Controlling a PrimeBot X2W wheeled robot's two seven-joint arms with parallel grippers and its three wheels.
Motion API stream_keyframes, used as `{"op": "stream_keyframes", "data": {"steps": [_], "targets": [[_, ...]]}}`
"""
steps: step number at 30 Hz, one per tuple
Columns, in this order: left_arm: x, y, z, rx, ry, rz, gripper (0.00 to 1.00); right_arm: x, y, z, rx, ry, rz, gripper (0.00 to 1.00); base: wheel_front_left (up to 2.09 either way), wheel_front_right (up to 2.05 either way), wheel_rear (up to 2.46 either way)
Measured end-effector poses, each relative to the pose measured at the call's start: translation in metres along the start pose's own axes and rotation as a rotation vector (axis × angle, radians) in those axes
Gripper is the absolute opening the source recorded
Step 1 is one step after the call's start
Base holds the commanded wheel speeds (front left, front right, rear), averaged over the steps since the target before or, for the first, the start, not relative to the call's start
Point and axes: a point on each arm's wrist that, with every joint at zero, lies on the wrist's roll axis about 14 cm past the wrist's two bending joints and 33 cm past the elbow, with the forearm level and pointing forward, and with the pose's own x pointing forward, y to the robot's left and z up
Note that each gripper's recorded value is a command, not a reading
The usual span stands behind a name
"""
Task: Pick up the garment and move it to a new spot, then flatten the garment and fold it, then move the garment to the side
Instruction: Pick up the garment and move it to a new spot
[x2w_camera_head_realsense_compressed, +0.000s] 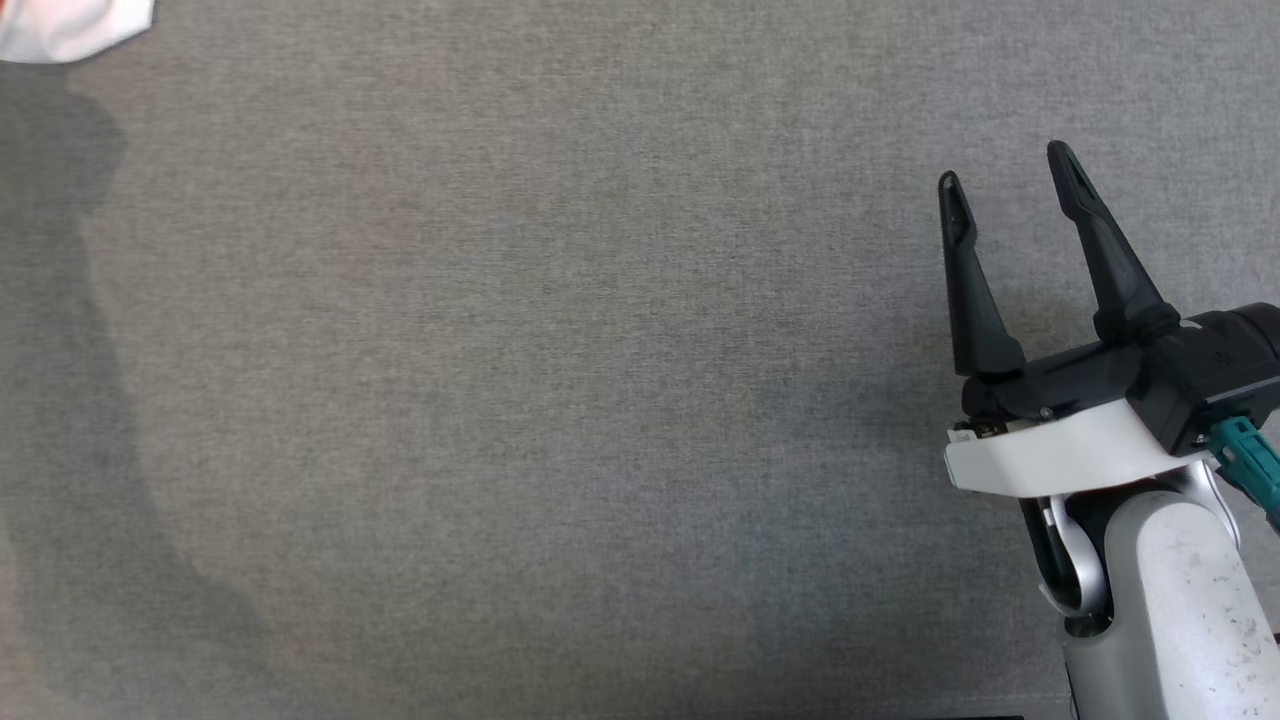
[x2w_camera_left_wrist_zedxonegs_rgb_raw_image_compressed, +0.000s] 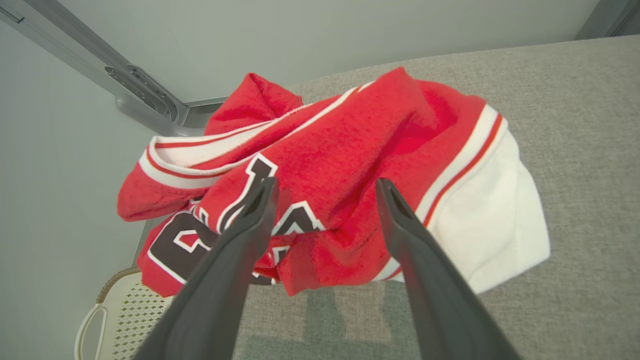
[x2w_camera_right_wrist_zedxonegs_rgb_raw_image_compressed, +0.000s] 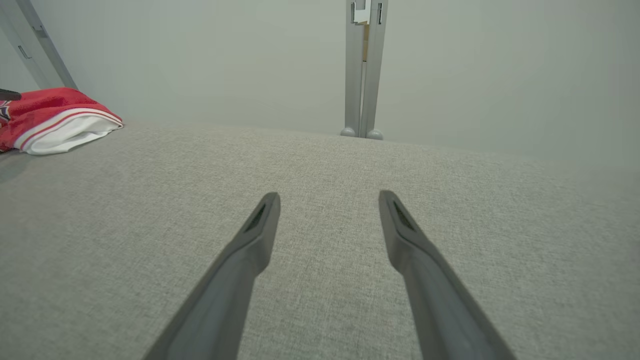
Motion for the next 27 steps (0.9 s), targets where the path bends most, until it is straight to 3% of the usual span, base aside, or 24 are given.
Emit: {"op": "stream_keyframes", "data": {"steps": [6,7,9,17,27], "targets": [[0.034,-0.023,-0.042,-0.003,0.122,-0.029,1.00,-0.007,-0.020,-0.023,-0.014,0.058,-0.052,1.00,0.00,0.00,0.00],[0.038,-0.026,-0.046,-0.003,0.133,-0.035,0.70,-0.008,-0.023,-0.025,-0.017,0.065,-0.059,1.00,0.00,0.00,0.00],[0.044,-0.031,-0.049,-0.004,0.145,-0.044,0.00,-0.010,-0.028,-0.027,-0.023,0.071,-0.072,1.00,0.00,0.00,0.00],[0.040,-0.037,-0.033,0.050,0.086,-0.059,0.00,-0.014,-0.034,-0.018,-0.027,0.044,-0.092,1.00,0.00,0.00,0.00],[-0.015,-0.041,0.058,0.174,-0.144,-0.088,0.00,-0.037,-0.034,0.015,-0.004,-0.017,-0.112,1.00,0.00,0.00,0.00]]}}
